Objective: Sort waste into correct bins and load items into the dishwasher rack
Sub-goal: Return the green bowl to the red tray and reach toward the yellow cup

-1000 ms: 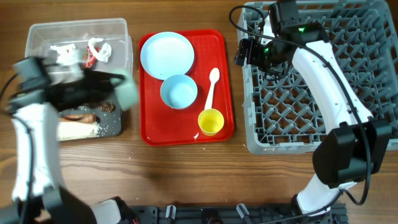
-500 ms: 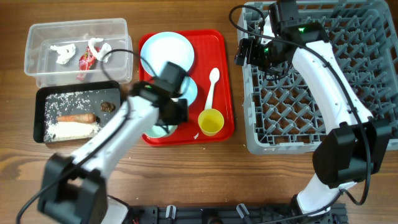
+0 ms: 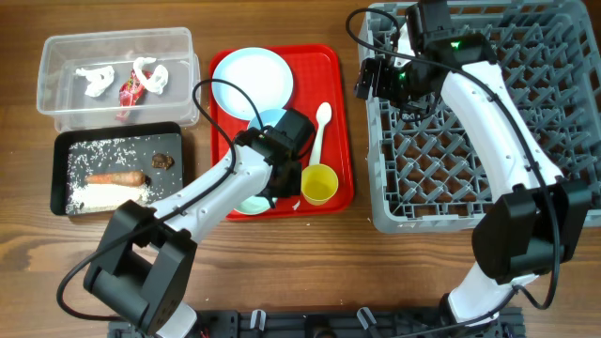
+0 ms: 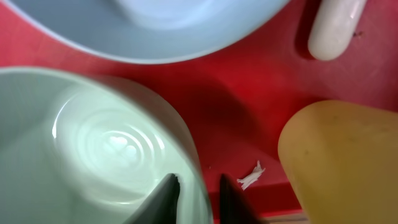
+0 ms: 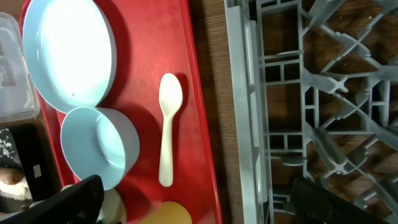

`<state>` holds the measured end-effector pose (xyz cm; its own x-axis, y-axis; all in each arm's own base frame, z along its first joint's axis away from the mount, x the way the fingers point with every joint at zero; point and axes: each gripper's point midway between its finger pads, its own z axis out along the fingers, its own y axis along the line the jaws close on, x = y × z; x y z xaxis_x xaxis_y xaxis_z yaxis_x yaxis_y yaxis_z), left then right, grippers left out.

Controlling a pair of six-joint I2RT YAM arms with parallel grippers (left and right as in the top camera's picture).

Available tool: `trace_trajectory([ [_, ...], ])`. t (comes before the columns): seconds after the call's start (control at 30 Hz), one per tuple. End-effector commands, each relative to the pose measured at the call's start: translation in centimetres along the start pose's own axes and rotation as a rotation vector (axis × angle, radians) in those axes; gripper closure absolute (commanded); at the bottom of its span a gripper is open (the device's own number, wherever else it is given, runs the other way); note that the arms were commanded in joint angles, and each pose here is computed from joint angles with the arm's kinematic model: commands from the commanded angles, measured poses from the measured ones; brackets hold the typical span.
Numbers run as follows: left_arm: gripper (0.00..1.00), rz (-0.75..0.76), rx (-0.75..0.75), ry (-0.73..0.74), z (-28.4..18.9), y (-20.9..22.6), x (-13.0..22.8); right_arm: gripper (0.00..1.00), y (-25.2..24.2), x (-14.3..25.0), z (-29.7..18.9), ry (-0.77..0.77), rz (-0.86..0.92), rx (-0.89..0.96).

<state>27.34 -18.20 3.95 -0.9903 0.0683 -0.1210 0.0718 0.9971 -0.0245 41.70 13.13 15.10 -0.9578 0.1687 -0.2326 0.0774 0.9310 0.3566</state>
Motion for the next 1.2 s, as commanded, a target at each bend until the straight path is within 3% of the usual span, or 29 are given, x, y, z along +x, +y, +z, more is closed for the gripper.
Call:
trace_trajectory([
  [0.0,0.54,-0.026,-0.013,-0.021,-0.5,0.6,-0.7,0.02,-0.2,0.1,0.4,0.006,-0.014,0.013],
  [0.1,0.48,-0.059,0.000,-0.050,-2.0,0.9,-2.5,0.02,-0.2,0.1,0.4,0.005,-0.015,0.013],
  [0.33,0.48,-0.072,0.157,-0.107,-6.6,-1.3,-5.8,0.02,-0.2,0.0,0.4,0.004,-0.015,0.012],
  [0.43,0.47,0.027,0.239,-0.086,-6.6,-3.6,-5.1,0.02,-0.2,0.0,0.4,0.004,-0.015,0.012],
  [0.77,0.50,0.143,0.171,0.023,-3.5,-5.1,-2.3,0.02,-0.2,0.0,0.4,0.004,-0.014,0.012],
  [0.87,0.56,0.142,0.156,0.052,-2.5,-5.0,-2.0,0.02,-0.2,0.0,0.4,0.004,-0.015,0.012],
  [1.0,0.81,0.142,0.149,0.064,-1.9,-5.0,-1.9,0.02,-0.2,0.0,0.4,0.004,-0.015,0.012],
  [1.1,0.93,0.141,0.154,0.058,-1.9,-5.1,-2.1,0.02,-0.2,0.0,0.4,0.004,-0.015,0.012],
  [1.17,0.96,0.139,0.167,0.064,-2.0,-5.3,-2.0,0.02,-0.2,0.0,0.4,0.004,-0.015,0.012],
])
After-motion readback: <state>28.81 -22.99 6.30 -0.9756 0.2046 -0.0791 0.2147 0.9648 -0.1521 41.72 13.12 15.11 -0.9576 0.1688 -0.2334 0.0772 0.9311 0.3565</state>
